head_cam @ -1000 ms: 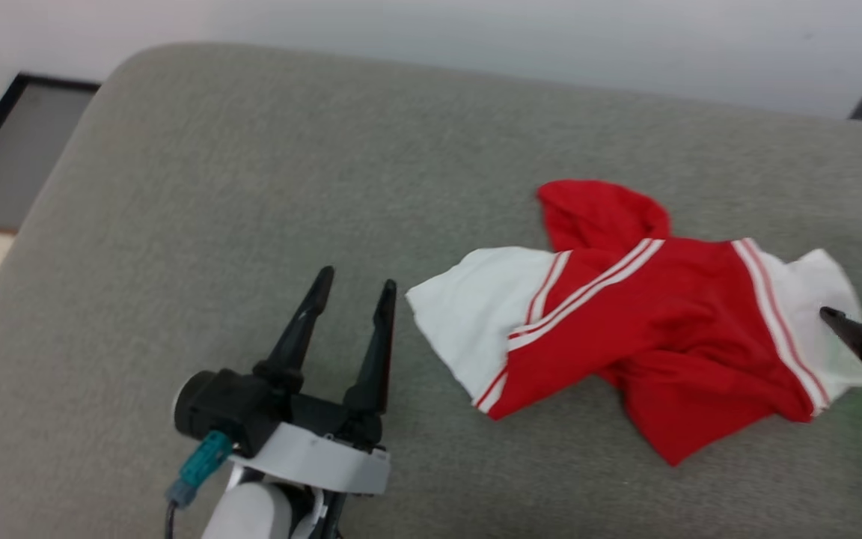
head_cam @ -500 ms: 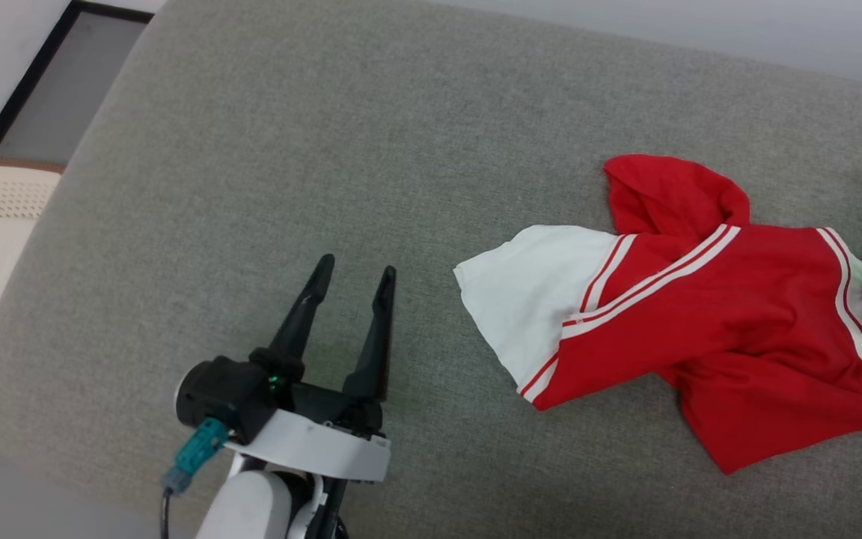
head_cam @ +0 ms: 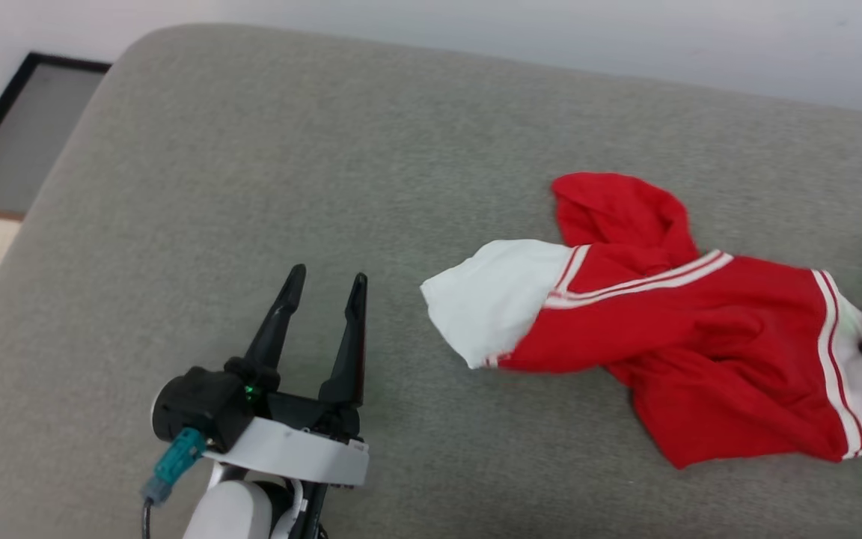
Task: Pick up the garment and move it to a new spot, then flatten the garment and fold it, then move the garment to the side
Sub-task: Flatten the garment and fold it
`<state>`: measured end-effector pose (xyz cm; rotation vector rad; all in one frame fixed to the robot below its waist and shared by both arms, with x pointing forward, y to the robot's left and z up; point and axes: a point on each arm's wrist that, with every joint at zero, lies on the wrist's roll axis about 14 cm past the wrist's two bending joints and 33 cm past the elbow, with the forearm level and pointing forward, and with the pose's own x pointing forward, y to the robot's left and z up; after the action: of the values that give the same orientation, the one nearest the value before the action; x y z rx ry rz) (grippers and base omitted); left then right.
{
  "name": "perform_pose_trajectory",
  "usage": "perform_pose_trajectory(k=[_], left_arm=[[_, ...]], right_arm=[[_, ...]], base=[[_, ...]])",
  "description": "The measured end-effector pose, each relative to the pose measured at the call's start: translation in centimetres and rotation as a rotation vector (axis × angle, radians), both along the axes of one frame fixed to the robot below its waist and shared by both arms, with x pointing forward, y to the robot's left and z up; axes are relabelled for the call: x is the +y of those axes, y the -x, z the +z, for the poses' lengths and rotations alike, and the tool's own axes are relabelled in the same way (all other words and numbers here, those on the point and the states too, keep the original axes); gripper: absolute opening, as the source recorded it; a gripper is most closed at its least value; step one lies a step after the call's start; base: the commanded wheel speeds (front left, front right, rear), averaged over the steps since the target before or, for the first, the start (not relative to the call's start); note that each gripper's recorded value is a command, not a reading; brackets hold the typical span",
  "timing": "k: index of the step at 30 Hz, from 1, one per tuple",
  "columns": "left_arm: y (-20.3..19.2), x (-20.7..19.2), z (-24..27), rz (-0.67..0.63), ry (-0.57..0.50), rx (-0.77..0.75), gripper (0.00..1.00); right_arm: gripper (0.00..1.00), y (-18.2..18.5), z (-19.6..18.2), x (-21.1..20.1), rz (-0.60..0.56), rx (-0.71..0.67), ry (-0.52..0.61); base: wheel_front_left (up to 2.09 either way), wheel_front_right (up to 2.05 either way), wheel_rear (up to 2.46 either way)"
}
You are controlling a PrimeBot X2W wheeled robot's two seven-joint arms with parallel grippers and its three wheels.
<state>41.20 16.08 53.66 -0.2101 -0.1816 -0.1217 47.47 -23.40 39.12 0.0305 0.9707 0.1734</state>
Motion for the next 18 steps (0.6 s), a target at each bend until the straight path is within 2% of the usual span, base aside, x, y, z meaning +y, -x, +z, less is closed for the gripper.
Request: perform_pose_trajectory(k=[10, 18], left_arm=[[-0.3, -2.1, 0.5, -0.062, 0.012, -0.017, 1.00], [-0.5, -3.2, 0.5, -0.099, 0.009, -0.020, 1.00]], right_arm=[[0.00, 5.7, -0.9, -3.9, -0.131, 0.035, -0.043], [0.00, 8.3, -1.5, -5.5, -0.202, 0.055, -0.054]], base=[[0.00, 0.00, 0.00], [0.00, 0.00, 0.00]])
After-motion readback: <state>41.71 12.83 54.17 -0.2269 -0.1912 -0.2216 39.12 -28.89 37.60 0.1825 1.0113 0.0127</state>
